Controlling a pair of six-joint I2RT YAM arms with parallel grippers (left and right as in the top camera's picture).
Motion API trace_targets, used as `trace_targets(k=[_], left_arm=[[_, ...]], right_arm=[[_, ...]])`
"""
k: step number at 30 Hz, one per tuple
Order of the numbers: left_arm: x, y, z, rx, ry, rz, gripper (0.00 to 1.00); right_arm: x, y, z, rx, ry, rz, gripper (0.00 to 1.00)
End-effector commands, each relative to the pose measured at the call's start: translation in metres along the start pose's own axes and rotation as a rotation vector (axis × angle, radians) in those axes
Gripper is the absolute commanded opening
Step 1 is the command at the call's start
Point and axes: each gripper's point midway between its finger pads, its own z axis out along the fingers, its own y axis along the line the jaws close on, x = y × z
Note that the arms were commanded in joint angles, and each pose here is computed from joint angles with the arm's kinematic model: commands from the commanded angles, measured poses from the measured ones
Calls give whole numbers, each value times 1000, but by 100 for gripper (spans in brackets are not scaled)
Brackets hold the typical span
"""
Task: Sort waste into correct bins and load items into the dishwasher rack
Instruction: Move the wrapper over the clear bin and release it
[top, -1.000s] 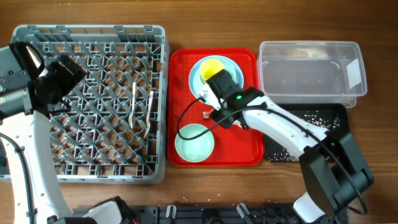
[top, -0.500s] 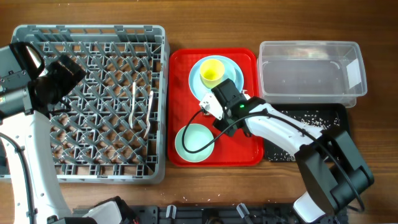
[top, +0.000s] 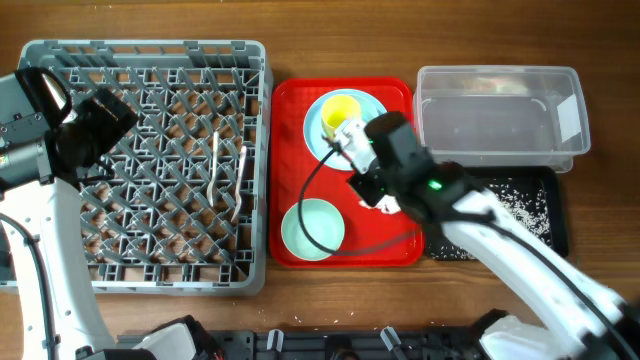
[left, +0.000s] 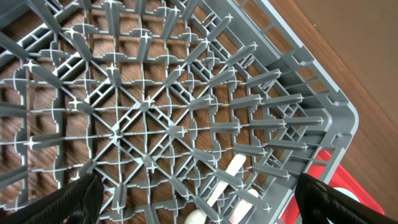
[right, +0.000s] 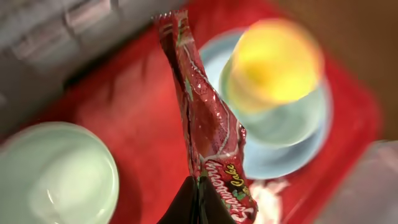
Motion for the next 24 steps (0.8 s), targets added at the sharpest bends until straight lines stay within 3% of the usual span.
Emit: trace_targets(k=[1, 4, 10, 14, 18, 21, 23, 24], left_arm=[[-3, -2, -2, 13, -6, -9, 100], [-3, -2, -2, 13, -6, -9, 100], [-3, -2, -2, 13, -6, -9, 100], [-3, -2, -2, 13, -6, -9, 100], [-3, -2, -2, 13, -6, -9, 100], [-3, -2, -2, 13, -6, -9, 100], [-3, -2, -2, 13, -6, -9, 100], [-3, -2, -2, 13, -6, -9, 100]], right_arm=[[5, -61, -43, 349, 2, 108, 4], [31, -124, -65, 606, 31, 338, 5], [87, -206, -24, 606, 98, 584, 6], [100, -216, -3, 588, 120, 610, 47], [79, -222, -29, 629, 22, 620, 57], [36, -174, -40, 359, -106, 584, 65], [10, -112, -47, 49, -163, 555, 78], [2, -57, -55, -183, -142, 540, 79]])
